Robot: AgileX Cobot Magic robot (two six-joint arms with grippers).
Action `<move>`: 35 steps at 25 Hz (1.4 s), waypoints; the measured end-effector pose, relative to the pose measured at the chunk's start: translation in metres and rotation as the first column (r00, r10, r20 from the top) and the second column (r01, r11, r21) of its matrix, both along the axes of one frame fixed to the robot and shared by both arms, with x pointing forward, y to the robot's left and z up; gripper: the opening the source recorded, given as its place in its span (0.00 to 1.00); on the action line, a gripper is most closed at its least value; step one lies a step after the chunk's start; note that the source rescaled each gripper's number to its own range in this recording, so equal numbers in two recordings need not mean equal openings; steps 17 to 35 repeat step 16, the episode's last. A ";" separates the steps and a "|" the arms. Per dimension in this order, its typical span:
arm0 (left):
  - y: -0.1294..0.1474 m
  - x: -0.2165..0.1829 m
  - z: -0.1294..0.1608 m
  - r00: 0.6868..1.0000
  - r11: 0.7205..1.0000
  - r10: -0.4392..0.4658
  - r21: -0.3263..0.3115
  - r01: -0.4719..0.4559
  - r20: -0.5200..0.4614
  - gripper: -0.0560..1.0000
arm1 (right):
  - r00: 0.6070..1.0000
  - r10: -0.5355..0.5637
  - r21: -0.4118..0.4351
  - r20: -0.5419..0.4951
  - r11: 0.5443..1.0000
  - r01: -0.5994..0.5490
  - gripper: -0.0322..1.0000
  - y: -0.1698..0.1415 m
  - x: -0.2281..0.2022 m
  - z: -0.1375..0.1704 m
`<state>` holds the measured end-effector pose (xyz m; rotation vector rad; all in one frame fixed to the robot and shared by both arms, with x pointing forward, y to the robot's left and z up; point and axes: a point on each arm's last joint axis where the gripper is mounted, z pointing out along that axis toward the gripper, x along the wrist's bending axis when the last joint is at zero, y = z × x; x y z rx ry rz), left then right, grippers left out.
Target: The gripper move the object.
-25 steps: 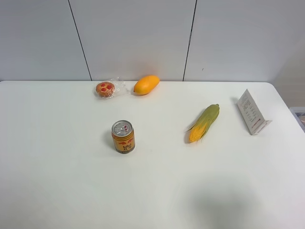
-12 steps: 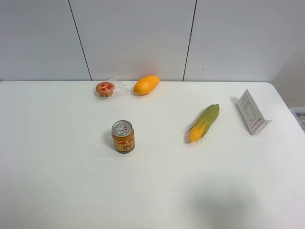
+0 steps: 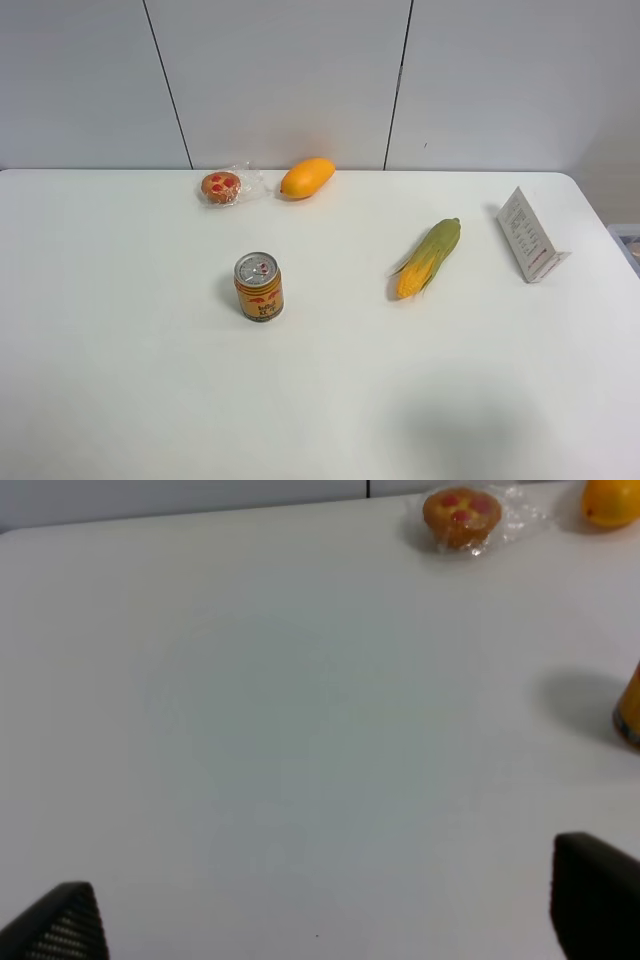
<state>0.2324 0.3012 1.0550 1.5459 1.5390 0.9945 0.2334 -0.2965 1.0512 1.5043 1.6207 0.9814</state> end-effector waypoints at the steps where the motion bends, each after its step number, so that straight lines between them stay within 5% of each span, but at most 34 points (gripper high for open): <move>1: 0.000 0.000 0.000 1.000 1.000 0.000 0.000 0.000 0.000 1.00 | 1.000 0.000 0.000 0.000 1.000 0.000 0.99 0.000 0.000 0.000; 35: 0.000 0.000 0.000 1.000 1.000 0.000 0.000 0.000 0.000 1.00 | 1.000 0.000 0.000 0.000 1.000 0.000 0.99 0.000 0.000 0.000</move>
